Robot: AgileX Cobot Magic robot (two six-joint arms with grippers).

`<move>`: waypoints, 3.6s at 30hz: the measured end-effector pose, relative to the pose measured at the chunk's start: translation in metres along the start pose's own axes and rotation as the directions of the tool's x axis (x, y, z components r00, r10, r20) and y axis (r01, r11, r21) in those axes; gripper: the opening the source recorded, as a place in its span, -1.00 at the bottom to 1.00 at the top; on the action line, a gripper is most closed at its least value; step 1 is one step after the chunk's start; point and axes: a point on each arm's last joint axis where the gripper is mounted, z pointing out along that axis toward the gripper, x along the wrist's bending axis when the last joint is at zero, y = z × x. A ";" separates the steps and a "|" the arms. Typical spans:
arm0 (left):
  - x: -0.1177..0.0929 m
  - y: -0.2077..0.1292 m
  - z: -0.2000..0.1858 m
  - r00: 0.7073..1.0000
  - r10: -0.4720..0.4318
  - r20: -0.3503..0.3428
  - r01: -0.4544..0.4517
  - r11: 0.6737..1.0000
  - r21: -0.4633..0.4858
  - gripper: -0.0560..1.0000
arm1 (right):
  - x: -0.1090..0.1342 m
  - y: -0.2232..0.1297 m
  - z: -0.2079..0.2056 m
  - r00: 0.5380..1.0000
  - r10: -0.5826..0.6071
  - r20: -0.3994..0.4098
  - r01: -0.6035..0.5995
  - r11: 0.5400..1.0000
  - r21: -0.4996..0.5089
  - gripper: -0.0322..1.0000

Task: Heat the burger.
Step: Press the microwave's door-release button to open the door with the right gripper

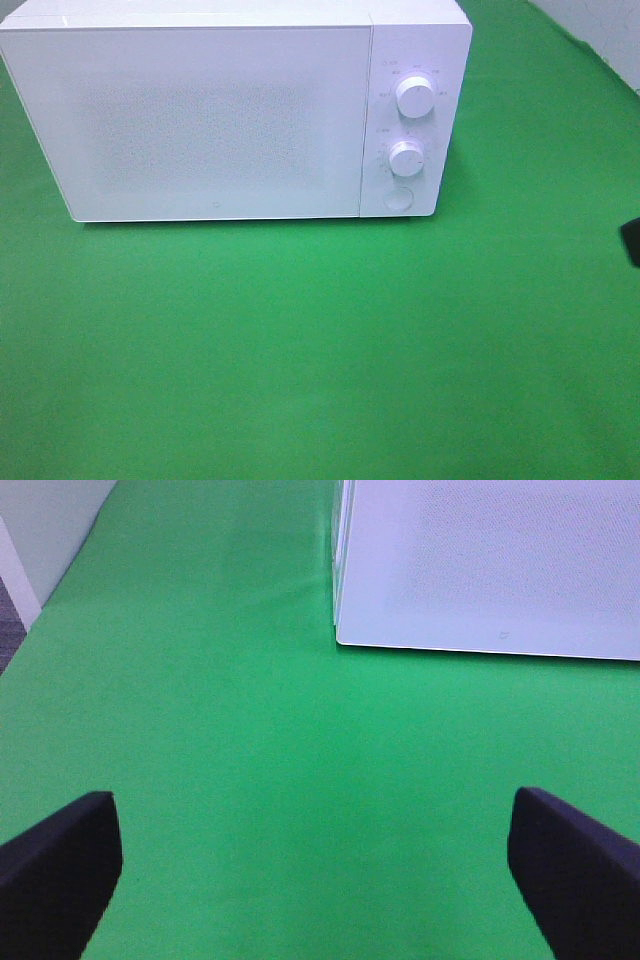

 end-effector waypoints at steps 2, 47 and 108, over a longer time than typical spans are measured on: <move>0.000 0.000 0.000 1.000 0.000 0.000 0.000 1.000 0.000 0.95 | -0.010 -0.005 -0.012 0.997 0.052 0.050 -0.050 0.998 -0.042 0.61; 0.000 0.000 0.000 1.000 0.000 0.000 0.000 1.000 0.000 0.95 | -0.010 -0.111 -0.057 0.890 0.369 0.267 -0.233 0.872 -0.430 0.54; 0.000 0.000 0.000 1.000 0.000 0.000 0.000 1.000 0.000 0.95 | -0.058 -0.014 0.155 0.951 0.221 0.217 -0.066 0.829 -0.555 0.53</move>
